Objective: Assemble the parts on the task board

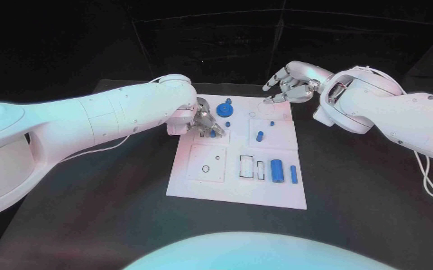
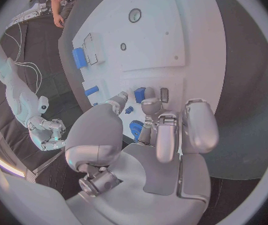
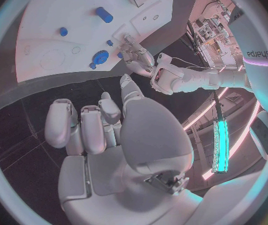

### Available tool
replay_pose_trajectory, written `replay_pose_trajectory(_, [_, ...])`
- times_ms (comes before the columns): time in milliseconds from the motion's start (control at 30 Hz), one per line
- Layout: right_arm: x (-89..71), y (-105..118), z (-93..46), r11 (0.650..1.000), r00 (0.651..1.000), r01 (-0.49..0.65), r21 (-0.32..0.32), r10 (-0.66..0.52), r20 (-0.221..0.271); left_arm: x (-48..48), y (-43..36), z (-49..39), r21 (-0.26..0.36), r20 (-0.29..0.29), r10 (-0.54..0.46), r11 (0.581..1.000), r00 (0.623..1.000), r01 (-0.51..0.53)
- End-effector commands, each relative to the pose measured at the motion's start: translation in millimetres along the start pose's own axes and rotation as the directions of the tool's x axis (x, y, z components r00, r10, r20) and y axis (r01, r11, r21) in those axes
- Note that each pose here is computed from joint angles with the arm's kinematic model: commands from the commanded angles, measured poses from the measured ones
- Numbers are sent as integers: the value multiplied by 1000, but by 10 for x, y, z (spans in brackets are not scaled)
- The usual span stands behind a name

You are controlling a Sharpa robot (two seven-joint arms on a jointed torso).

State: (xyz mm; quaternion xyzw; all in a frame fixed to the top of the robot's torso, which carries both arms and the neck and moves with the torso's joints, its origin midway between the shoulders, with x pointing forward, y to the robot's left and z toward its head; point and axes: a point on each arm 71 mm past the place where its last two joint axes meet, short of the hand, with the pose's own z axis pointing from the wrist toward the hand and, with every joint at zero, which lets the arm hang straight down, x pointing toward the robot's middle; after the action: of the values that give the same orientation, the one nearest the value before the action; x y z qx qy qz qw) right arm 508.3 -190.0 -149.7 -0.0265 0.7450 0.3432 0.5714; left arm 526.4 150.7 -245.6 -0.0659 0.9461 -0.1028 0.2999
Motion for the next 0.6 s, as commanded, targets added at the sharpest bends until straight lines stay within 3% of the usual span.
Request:
replay_pose_trajectory(33, [-14, 6, 3, 1000, 1000, 4, -6, -4, 3, -3, 16, 0, 1, 6, -11, 1000, 1000, 11])
replay_pose_trajectory(300, [-21, -14, 1, 1000, 1000, 5, -1, -5, 4, -40, 42, -48, 22, 34, -36, 999, 999, 36])
replay_pose_trajectory(600, [-29, -44, 3, 1000, 1000, 6, 6, -6, 6, -306, 4, -298, 89, 60, -72, 994, 996, 67])
